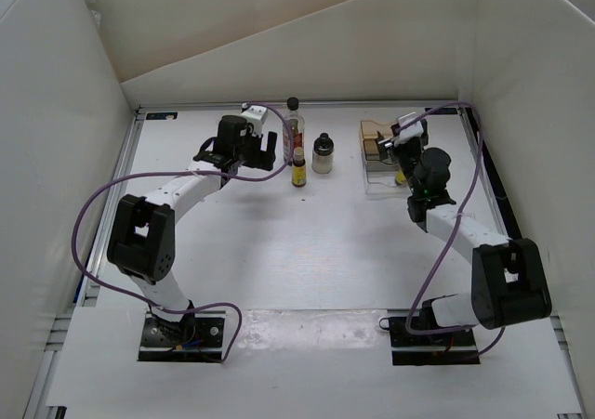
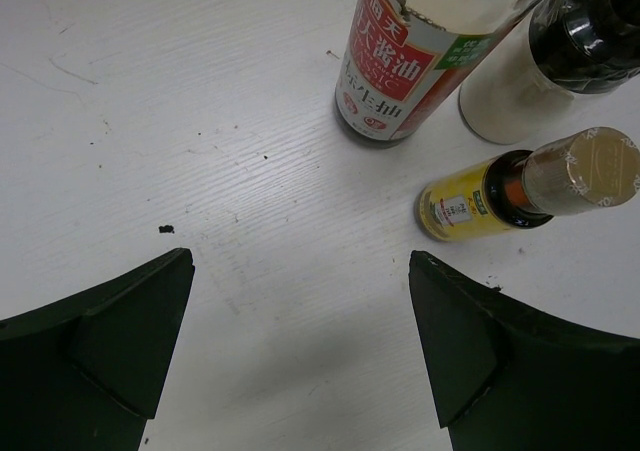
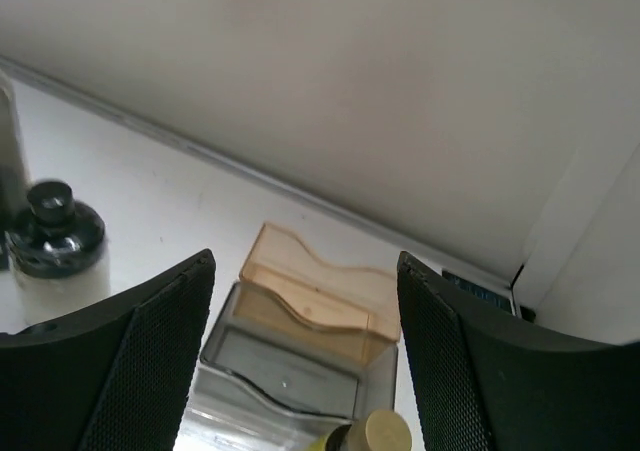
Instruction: Organize the condiment bottles
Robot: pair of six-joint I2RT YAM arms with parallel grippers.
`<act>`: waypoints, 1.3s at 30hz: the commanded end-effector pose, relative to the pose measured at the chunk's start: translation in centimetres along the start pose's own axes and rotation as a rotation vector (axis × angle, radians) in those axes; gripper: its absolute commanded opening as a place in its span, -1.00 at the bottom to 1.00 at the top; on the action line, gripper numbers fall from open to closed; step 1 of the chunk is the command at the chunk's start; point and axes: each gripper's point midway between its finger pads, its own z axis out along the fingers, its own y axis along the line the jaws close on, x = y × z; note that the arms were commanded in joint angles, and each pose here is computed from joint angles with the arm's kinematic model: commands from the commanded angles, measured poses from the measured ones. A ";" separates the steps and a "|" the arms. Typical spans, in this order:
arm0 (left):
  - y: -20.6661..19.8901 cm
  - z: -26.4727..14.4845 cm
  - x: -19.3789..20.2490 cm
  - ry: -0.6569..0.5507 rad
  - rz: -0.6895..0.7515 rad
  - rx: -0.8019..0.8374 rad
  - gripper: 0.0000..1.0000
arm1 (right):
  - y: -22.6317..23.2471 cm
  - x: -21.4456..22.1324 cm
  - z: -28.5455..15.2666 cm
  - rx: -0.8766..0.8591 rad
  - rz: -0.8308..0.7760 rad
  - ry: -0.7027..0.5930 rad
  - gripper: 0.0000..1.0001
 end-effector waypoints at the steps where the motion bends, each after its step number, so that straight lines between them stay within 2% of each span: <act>1: -0.2 -1.6 -2.1 -0.071 0.004 -0.002 0.99 | -0.7 -4.7 0.4 -0.023 0.012 -0.112 0.52; 5: 0.0 -2.1 -2.3 -0.080 0.005 -0.013 0.99 | 3.6 -6.1 0.4 -0.203 0.206 -0.156 0.52; 6: 0.1 -2.1 -2.1 -0.076 0.005 -0.014 0.99 | 4.6 -5.7 0.7 -0.231 0.218 -0.144 0.52; 7: 0.0 -2.2 -2.3 -0.082 0.005 -0.013 0.99 | 7.8 -6.5 0.5 -0.318 0.229 -0.148 0.52; 10: 0.2 -2.5 -2.3 -0.085 0.003 -0.020 0.99 | 11.0 -6.3 0.6 -0.404 0.256 -0.140 0.52; 12: 0.2 -2.7 -2.4 -0.087 0.009 -0.023 0.99 | 13.4 -6.8 0.4 -0.488 0.374 -0.155 0.52; 17: 0.6 -3.1 -2.4 -0.095 0.001 -0.031 0.99 | 19.6 -5.1 -1.0 -0.613 0.326 -0.082 0.52; 20: 0.8 -3.1 -2.2 -0.096 -0.004 -0.035 0.99 | 21.3 -4.6 -1.1 -0.661 0.357 -0.060 0.52; 30: 1.5 -3.4 -1.9 -0.100 -0.021 -0.044 0.99 | 25.5 -3.3 1.2 -0.733 0.311 -0.011 0.52; 39: 2.6 -3.3 -1.6 -0.093 -0.038 -0.054 0.99 | 25.9 -1.7 4.5 -0.713 0.300 0.022 0.52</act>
